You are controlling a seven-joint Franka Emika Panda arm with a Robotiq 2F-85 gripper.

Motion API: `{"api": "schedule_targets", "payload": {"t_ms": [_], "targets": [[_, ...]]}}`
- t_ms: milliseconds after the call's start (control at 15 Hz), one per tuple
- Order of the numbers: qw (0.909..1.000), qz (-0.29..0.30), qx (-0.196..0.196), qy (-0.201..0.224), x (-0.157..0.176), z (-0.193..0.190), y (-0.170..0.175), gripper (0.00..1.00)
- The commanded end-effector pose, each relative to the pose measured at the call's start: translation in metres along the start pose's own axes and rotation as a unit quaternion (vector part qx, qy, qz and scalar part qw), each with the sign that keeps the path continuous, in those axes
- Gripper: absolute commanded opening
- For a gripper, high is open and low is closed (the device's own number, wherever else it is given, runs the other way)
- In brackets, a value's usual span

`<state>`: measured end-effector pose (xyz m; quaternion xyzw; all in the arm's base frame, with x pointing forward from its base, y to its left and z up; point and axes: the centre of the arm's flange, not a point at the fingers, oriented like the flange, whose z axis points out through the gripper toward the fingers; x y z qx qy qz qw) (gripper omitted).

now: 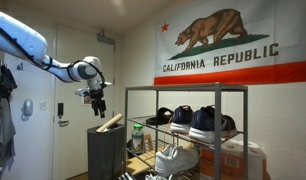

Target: Remove the bottle from the black bucket and put it on the second shelf of the shoe rack

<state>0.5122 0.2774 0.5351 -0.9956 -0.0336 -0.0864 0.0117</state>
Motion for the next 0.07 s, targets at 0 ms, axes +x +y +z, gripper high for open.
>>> {"api": "schedule_targets", "payload": {"t_ms": [0], "targets": [[1.0,0.0,0.0,0.0,0.0,0.0002,0.0,1.0]]}}
